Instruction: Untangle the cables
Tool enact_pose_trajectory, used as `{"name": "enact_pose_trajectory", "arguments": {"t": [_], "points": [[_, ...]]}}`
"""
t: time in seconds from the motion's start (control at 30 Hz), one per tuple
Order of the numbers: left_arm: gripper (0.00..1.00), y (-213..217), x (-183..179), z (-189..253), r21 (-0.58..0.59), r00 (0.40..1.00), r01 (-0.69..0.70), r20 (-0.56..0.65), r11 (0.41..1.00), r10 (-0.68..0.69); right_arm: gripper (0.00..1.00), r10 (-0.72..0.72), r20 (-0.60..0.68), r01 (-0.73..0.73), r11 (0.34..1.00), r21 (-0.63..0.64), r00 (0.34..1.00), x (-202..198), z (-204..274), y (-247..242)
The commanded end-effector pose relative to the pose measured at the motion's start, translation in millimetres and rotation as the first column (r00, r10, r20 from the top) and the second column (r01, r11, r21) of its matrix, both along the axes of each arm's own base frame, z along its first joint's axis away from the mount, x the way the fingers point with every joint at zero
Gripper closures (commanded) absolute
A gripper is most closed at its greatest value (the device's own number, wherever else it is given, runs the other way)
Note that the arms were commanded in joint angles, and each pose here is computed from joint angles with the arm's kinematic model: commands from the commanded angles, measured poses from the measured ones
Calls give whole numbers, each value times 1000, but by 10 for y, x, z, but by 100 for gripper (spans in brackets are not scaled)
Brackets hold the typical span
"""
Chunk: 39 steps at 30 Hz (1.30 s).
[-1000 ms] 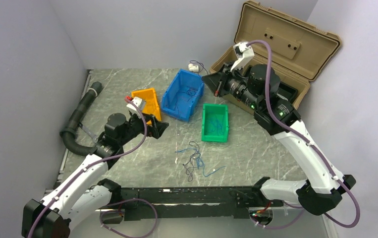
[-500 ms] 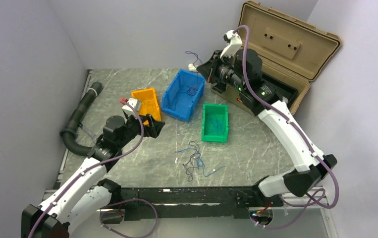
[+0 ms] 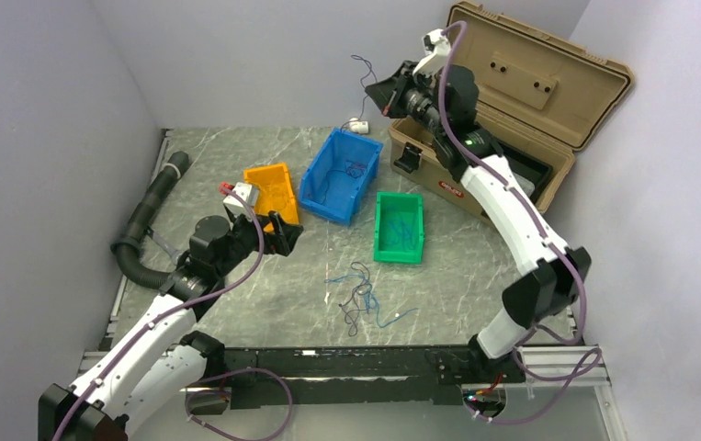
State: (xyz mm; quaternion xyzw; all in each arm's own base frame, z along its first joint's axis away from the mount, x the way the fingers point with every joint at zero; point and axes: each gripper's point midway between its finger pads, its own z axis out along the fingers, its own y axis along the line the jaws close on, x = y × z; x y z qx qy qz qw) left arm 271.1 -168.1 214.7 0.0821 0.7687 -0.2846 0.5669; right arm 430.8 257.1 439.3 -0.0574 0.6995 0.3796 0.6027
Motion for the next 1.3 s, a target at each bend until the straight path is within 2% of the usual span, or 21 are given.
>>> {"name": "enact_pose_trajectory", "arguments": {"t": [0.0, 0.17, 0.4, 0.7, 0.8, 1.0, 1.27], "points": [[1, 21, -7, 149, -21, 999, -14, 37, 1000, 15, 100, 19, 33, -21, 999, 47, 999, 264, 4, 102], [1, 70, -51, 103, -10, 999, -27, 31, 1000, 27, 100, 1, -31, -1, 1000, 9, 1000, 435, -398, 135], [1, 66, -55, 91, -9, 999, -23, 29, 1000, 24, 100, -50, -104, 46, 998, -45, 993, 432, -948, 39], [1, 55, -47, 55, -12, 1000, -24, 14, 1000, 24, 100, -107, -205, 73, 984, -164, 973, 421, -1590, -52], [1, 43, -39, 55, -12, 1000, -20, 9, 1000, 20, 100, -172, -235, 116, 966, -232, 957, 509, -1796, -73], [1, 11, -21, 45, -16, 1000, -13, -8, 1000, 13, 100, -230, -278, 118, 922, -368, 933, 714, -2264, 220], [1, 19, -29, -46, 1, 998, -19, -54, 1000, 19, 100, -275, -411, 70, 891, -448, 869, 892, -3067, 432]]}}
